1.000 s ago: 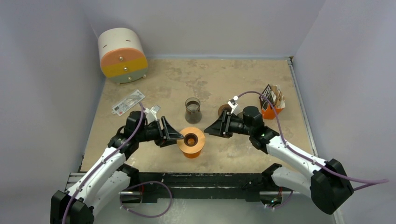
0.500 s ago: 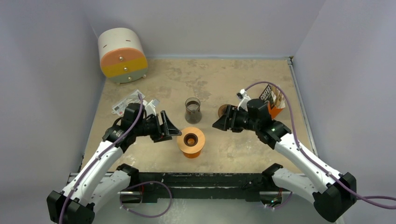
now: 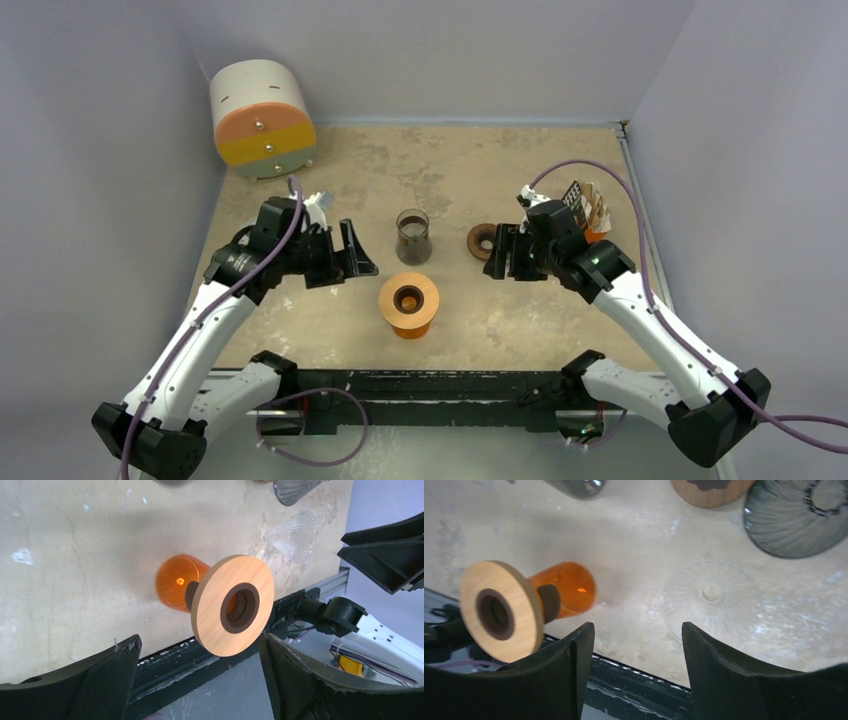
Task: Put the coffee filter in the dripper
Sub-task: Place the dripper holder onto the coffee server, then pick up the coffee dripper from the center of the board.
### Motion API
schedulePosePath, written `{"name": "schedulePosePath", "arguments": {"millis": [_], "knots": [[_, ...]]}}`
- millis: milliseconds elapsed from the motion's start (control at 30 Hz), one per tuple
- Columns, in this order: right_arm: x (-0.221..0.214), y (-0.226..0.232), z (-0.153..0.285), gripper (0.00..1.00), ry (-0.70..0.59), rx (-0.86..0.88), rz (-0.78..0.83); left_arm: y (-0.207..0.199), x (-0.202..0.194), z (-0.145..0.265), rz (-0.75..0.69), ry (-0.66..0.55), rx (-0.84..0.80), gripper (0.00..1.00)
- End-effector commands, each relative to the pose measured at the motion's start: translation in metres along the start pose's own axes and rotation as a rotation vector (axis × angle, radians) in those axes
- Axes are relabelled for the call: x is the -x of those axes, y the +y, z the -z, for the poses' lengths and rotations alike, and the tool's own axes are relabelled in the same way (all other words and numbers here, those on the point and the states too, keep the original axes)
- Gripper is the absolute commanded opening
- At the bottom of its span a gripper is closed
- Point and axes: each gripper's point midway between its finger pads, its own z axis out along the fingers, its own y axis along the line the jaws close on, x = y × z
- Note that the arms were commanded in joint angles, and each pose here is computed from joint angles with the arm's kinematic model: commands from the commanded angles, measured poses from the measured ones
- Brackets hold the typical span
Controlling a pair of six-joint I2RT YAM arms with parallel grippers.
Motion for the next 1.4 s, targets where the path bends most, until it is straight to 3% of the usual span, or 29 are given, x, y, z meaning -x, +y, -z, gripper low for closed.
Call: {"name": "schedulePosePath", "arguments": {"millis": [0, 267, 467, 1367], "knots": [[-0.008, -0.029, 0.016, 0.67, 0.035, -0.141, 0.064, 0.004, 0.021, 0.020, -0.092, -0.083, 0.088, 0.85], [-0.017, -0.046, 0.021, 0.66, 0.109, -0.237, 0.102, 0.001, 0.044, 0.039, -0.198, -0.205, 0.122, 0.85], [-0.024, -0.035, 0.008, 0.66, 0.169, -0.170, 0.136, 0.004, 0.051, 0.047, -0.237, -0.269, 0.134, 0.85], [-0.058, -0.027, -0.047, 0.55, 0.290, -0.351, 0.310, 0.016, 0.046, 0.060, -0.284, -0.313, 0.182, 0.84]]}}
